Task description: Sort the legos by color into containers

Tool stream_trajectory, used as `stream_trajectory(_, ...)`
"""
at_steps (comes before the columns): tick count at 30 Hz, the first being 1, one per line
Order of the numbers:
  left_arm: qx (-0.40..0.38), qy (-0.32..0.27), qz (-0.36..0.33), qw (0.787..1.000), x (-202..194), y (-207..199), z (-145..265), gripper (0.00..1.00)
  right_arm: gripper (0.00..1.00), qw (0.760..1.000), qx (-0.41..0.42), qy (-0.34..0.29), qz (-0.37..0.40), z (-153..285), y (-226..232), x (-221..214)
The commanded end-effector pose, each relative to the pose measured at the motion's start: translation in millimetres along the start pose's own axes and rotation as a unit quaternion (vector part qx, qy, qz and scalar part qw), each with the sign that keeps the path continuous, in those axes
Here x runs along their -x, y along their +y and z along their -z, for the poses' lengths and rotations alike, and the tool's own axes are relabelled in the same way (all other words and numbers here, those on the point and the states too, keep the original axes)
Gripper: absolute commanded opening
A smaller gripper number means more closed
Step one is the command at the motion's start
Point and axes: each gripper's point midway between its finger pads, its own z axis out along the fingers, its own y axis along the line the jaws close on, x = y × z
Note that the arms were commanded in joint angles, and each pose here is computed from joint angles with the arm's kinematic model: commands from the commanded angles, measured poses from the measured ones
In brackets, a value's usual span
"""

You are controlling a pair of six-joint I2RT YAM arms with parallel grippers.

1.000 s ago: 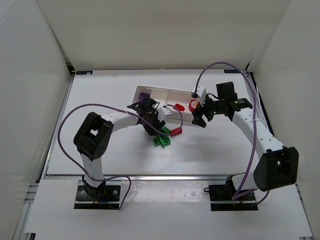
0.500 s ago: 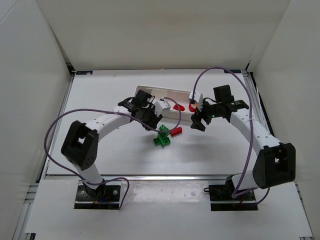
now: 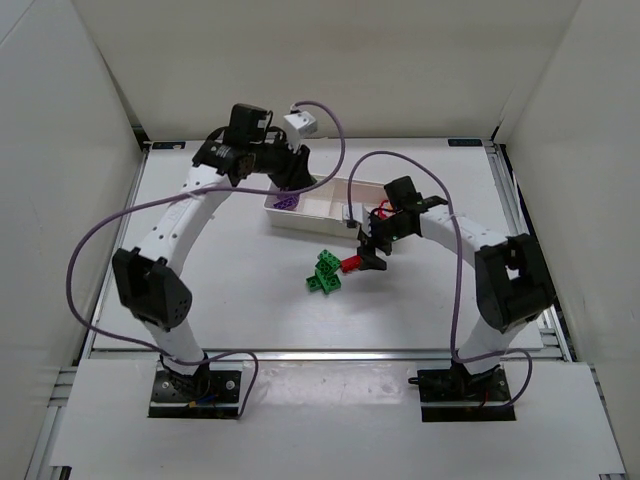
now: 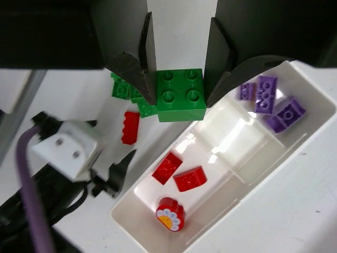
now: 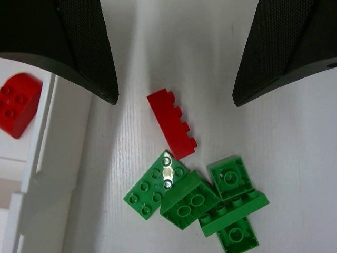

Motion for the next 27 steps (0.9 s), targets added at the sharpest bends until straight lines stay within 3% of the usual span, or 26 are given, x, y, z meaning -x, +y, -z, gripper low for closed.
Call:
stream_trajectory(1, -0.044, 0.016, 0.054, 0.997, 4, -5, -21, 0.27, 0.92, 0.998, -0.013, -0.029, 0.050, -10, -25, 22)
stream_trajectory(6, -0.052, 0.051, 0.101, 0.992, -12, 13, -62, 0.26, 0.92, 0.998, -0.014, -0.017, 0.057, -25, -38, 18)
stream_trajectory(17, -0.019, 0.090, 0.123, 0.988, -46, 41, -94, 0.25, 0.92, 0.996, -0.008, 0.002, 0.085, -33, -42, 6)
stream_trajectory(23, -0.009, 0.106, 0.121, 0.987, -60, 51, -105, 0.39, 0.91, 0.995, 0.020, 0.009, 0.102, -37, -22, 1)
stream_trajectory(27, 0.002, 0.108, 0.117, 0.987, -64, 59, -112, 0.38, 0.91, 0.994, 0.030, 0.009, 0.105, -39, -13, 0)
